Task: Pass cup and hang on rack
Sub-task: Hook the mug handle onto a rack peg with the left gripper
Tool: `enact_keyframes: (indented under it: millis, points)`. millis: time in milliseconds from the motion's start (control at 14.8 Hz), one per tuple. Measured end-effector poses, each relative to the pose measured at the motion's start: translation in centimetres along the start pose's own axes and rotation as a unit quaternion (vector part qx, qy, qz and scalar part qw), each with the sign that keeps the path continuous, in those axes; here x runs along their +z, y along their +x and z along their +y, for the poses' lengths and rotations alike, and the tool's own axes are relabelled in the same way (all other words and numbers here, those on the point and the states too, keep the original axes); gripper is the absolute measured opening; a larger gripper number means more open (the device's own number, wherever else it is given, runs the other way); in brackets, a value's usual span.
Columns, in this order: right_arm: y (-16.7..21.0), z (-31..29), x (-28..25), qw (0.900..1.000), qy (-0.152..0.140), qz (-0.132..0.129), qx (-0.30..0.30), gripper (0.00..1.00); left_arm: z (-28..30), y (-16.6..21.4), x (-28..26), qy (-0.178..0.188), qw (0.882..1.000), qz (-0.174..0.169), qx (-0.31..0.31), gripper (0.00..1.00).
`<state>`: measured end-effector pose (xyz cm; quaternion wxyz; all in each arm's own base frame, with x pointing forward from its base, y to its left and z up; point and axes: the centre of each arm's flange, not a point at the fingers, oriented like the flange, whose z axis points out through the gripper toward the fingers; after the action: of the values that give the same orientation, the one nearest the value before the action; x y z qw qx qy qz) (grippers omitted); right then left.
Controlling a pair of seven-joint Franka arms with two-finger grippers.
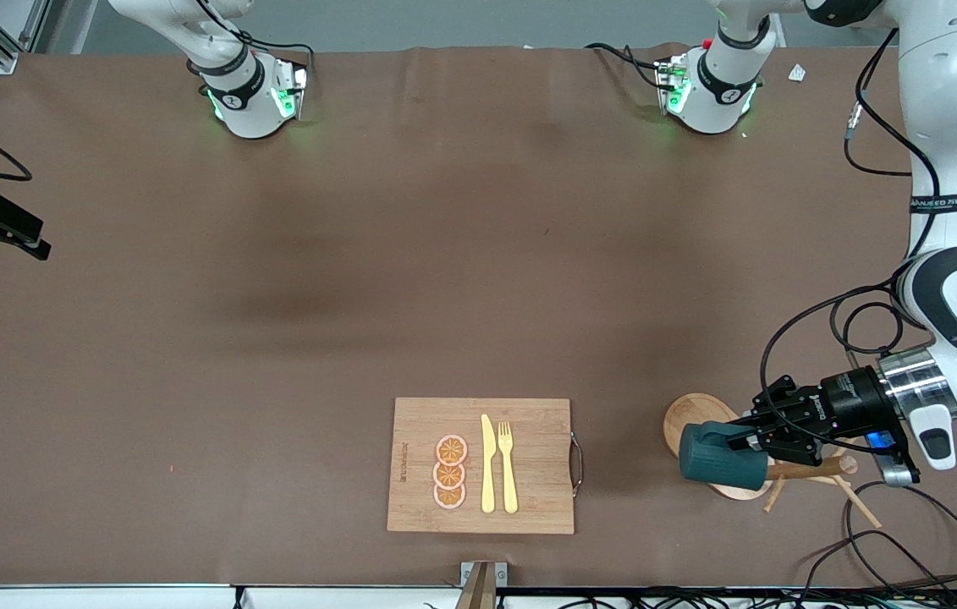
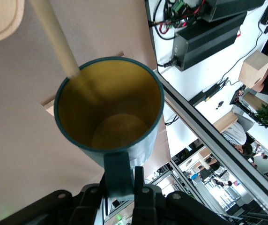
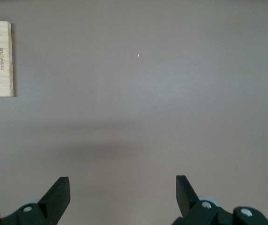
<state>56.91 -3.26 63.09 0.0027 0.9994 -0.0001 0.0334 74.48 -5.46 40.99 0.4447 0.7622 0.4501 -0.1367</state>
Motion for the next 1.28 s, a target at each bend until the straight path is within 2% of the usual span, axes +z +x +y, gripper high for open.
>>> enact_keyframes:
  millis: [270,675,1283]
  points:
    - [0.0,-0.1,0.0,1.0,-0.001,0.0,0.001,1.0,-0.8,1.6,-1.3,-0.002,1.0,-0.004,-0.014,0.21]
    - [0.0,-0.2,0.0,1.0,-0.002,-0.001,0.002,1.0,-2.7,4.3,-2.0,-0.008,0.998,-0.036,-0.041,0.21]
    - [0.0,-0.3,0.1,1.0,-0.002,-0.002,0.002,1.0,-3.2,5.7,-3.7,-0.029,0.998,-0.04,-0.05,0.21]
